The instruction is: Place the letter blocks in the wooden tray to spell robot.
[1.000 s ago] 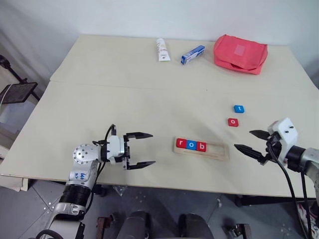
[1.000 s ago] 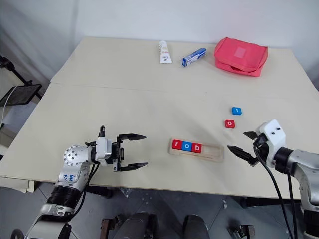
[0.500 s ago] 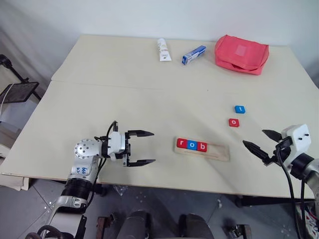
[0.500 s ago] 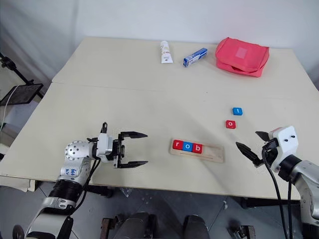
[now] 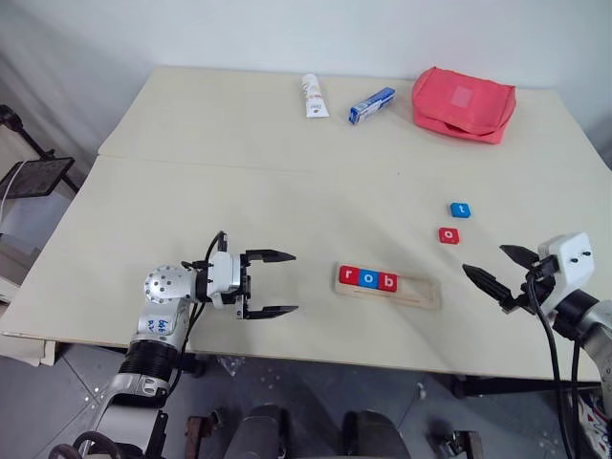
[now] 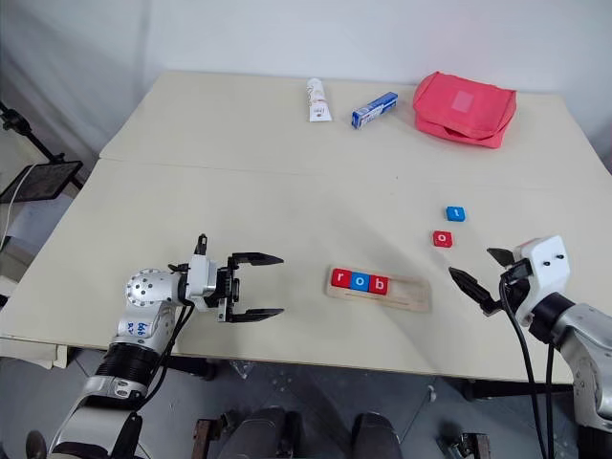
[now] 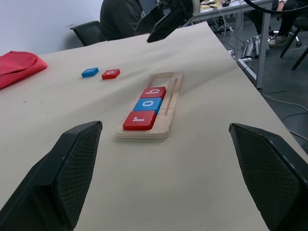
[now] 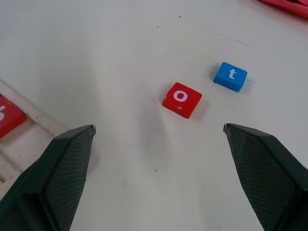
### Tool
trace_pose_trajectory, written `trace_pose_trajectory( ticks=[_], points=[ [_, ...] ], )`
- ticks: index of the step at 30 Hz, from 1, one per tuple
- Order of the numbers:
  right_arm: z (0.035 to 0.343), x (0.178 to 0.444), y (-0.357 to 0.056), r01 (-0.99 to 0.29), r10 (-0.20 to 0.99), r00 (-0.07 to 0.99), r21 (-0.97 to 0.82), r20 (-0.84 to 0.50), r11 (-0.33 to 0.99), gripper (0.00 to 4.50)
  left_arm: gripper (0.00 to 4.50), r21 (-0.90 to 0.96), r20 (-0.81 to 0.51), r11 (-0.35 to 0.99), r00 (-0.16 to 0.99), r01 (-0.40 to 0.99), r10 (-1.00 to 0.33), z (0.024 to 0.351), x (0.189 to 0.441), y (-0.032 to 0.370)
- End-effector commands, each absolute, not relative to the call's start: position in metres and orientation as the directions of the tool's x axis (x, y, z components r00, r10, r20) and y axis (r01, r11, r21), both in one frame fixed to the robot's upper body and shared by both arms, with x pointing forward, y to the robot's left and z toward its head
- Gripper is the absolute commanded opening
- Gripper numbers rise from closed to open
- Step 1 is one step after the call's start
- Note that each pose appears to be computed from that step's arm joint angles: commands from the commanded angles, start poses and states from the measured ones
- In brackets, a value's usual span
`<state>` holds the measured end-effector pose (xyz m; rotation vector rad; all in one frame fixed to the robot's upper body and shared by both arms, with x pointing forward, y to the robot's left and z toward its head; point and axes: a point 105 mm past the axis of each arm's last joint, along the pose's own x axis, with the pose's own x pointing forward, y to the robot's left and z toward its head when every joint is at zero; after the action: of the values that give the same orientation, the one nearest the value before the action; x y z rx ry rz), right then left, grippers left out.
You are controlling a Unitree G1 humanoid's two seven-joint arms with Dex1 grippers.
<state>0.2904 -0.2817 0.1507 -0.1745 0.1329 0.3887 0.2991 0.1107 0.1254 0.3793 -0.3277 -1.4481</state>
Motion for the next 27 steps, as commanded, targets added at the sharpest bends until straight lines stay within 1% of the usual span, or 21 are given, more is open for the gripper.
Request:
trace_pose_trajectory(
  ticks=[1,8,11,18,22,25,27],
  points=[
    [0.162,0.304,-0.272,-0.359,0.347,0.931,-0.104,-0.111,0.928,4.47,4.50,0.476,0.017,0.098,0.103,0.874,-0.995,0.133,0.297,0.111],
    [0.144,0.347,-0.262,-0.228,0.225,0.968,-0.018,-0.107,0.973,4.47,4.50,0.478,0.025,0.119,0.122,0.870,-0.992,0.133,0.294,0.112],
    [0.134,0.361,-0.261,-0.184,0.183,0.977,-0.005,-0.113,0.983,4.47,4.50,0.480,0.025,0.131,0.135,0.868,-0.990,0.133,0.292,0.114],
    [0.116,0.377,-0.265,-0.094,0.091,0.986,-0.015,-0.141,0.995,4.47,4.50,0.481,0.021,0.145,0.154,0.865,-0.988,0.133,0.288,0.118],
    [0.110,0.379,-0.260,-0.088,0.088,0.985,0.004,-0.148,0.996,4.47,4.50,0.481,0.021,0.152,0.162,0.864,-0.987,0.133,0.288,0.119],
    [0.110,0.378,-0.257,-0.093,0.094,0.986,0.013,-0.139,0.996,3.93,4.50,0.480,0.021,0.153,0.164,0.864,-0.986,0.133,0.287,0.119],
    [0.108,0.377,-0.256,-0.095,0.096,0.986,0.016,-0.139,0.995,3.25,4.50,0.480,0.021,0.153,0.164,0.864,-0.986,0.132,0.287,0.119]
  ],
)
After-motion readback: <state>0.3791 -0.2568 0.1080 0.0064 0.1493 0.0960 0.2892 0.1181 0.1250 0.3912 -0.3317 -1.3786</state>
